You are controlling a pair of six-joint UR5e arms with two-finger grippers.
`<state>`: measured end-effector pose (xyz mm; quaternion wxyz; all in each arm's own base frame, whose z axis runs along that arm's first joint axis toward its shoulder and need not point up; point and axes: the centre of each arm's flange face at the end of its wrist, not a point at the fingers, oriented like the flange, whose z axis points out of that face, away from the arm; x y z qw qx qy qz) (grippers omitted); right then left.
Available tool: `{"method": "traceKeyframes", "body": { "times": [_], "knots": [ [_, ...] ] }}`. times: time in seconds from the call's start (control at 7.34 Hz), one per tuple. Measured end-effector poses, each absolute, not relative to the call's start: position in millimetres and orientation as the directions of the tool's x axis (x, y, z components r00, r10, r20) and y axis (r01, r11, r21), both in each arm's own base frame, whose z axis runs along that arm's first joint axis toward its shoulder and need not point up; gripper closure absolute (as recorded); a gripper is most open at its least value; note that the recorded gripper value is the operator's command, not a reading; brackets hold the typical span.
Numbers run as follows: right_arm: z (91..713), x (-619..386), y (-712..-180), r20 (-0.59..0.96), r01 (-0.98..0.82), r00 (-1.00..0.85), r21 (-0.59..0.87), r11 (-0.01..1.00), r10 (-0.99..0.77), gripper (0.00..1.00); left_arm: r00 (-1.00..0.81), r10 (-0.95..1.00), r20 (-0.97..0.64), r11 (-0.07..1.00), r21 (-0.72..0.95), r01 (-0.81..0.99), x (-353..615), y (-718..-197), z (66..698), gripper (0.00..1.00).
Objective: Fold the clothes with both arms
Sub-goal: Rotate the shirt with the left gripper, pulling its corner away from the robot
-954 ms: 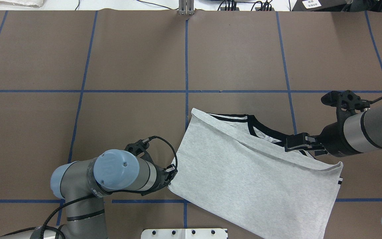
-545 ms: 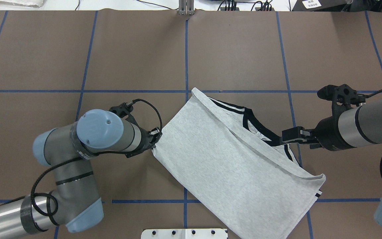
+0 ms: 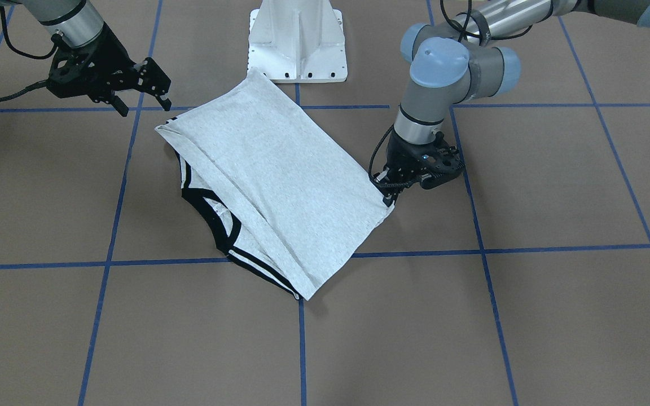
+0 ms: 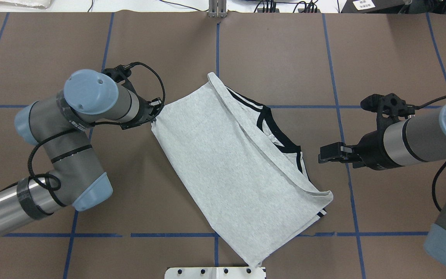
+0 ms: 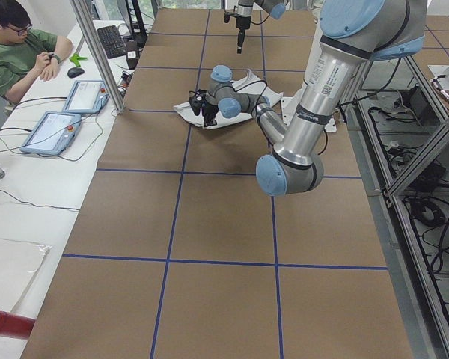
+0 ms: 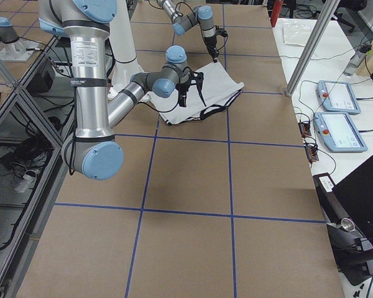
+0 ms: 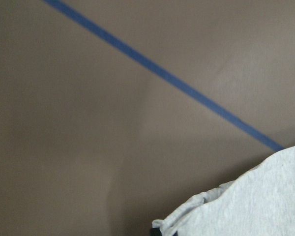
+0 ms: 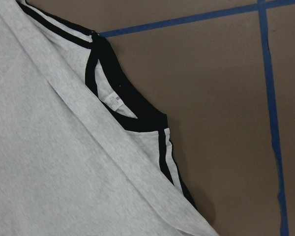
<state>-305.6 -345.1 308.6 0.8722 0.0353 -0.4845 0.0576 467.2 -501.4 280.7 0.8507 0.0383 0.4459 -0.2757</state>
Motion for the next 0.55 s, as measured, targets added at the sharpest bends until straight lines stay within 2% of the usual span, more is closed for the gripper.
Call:
{"method": "traceKeyframes", "body": {
  "times": [0.55],
  "knots": [
    [308,-306,-346,0.849,-0.136,0.524,0.007,0.991,0.066,0.0,0.435,-0.355,-0.828,0.819,-0.051,0.571,492,-616,275,1.0]
  ]
}}
